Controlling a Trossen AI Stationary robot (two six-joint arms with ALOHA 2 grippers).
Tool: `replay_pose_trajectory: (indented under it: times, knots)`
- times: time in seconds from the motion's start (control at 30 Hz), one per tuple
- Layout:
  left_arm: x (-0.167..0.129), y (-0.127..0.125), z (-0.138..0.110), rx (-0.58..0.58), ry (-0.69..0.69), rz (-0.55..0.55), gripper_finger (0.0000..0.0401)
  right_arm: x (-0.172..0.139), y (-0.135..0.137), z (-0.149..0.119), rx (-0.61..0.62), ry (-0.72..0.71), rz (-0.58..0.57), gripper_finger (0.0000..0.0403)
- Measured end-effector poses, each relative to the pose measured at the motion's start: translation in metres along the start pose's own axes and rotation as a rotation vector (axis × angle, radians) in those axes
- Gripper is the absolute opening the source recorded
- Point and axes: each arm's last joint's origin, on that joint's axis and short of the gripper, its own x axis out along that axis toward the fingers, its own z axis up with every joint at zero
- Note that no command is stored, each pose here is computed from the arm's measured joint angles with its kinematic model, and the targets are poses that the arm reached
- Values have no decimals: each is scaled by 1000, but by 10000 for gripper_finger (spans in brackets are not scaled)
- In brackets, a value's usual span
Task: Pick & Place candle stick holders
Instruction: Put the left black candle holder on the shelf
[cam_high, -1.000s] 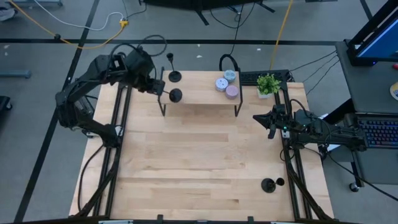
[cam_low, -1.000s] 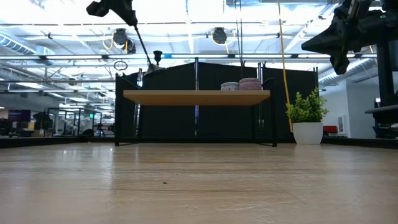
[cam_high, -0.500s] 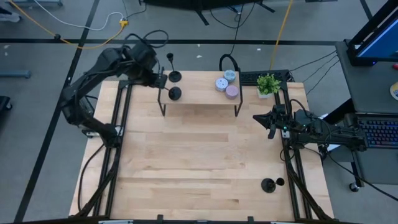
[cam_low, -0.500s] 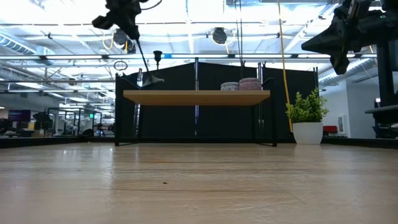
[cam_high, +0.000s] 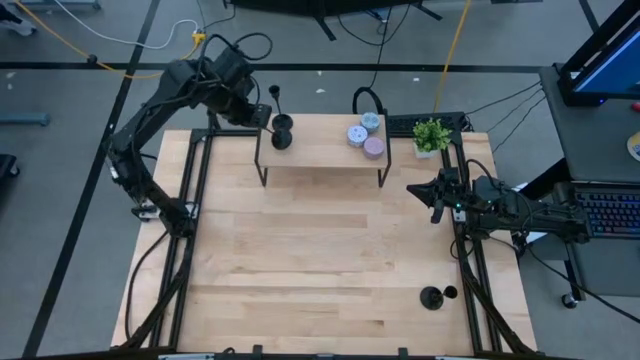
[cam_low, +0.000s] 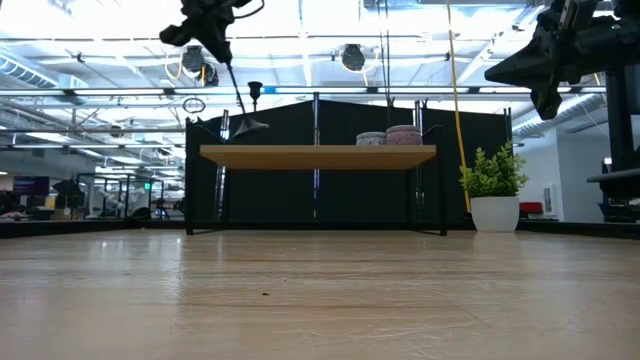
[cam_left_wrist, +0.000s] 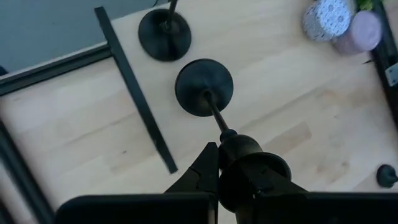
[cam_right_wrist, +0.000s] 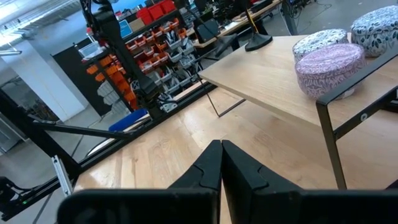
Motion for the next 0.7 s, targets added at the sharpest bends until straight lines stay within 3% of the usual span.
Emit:
replay_pose_trajectory:
  times: [0.7]
  knots:
    - [20, 0, 12, 23, 106, 14, 14, 0, -1, 1, 3, -25, -44, 2]
